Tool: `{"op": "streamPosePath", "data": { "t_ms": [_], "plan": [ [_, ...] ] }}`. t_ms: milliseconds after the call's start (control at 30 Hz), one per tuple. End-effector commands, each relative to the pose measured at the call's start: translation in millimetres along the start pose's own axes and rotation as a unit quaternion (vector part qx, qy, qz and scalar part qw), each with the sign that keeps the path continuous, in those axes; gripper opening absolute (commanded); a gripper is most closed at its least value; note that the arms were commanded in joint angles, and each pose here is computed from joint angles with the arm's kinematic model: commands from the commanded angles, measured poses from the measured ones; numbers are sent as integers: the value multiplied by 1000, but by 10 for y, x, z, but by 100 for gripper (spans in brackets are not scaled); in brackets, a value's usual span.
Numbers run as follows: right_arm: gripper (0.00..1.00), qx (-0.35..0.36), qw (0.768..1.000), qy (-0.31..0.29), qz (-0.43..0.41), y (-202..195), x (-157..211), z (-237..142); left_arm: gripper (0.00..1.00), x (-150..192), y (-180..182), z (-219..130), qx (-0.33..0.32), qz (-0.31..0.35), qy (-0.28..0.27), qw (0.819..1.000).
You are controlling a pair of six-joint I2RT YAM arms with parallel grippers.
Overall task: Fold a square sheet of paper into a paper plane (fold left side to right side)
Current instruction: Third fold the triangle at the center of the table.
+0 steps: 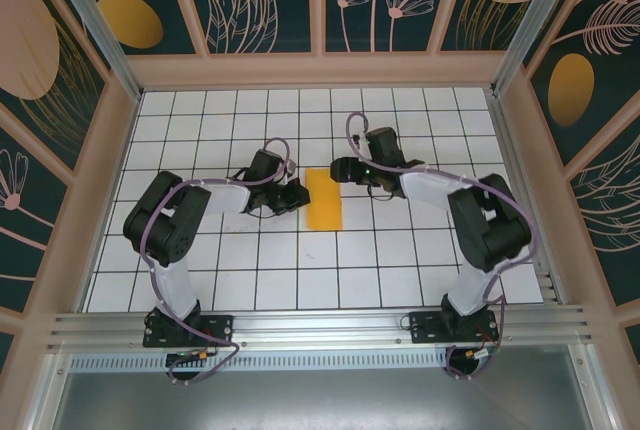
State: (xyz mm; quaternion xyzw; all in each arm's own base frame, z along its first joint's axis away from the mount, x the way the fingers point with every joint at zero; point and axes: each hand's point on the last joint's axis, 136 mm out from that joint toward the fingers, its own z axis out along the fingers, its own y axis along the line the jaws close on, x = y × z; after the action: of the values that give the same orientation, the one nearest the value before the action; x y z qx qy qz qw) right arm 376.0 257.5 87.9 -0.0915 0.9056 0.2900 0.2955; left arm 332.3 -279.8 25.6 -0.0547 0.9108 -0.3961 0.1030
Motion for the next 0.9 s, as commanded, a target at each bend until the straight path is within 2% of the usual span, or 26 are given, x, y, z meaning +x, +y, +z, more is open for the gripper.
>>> {"op": "streamPosePath", "data": {
  "t_ms": [0, 167, 333, 633, 867],
  "plan": [
    [72, 5, 996, -22, -84, 194, 184, -187, 8, -22, -147, -70, 15, 6, -10, 1000],
    [71, -10, 987, -34, -158, 551, 736, -316, 7, -3, -165, -63, 14, 8, -7, 1000],
    [72, 13, 969, -29, -245, 754, 1182, -253, 7, 16, -140, -65, 9, 8, -5, 1000],
    [73, 68, 929, -10, -364, 921, 1392, 42, 7, 22, -153, -71, 10, 10, -4, 1000],
    [72, 87, 918, -12, -386, 970, 1346, 179, 7, 24, -163, -79, 11, 12, -3, 1000]
  ]
}}
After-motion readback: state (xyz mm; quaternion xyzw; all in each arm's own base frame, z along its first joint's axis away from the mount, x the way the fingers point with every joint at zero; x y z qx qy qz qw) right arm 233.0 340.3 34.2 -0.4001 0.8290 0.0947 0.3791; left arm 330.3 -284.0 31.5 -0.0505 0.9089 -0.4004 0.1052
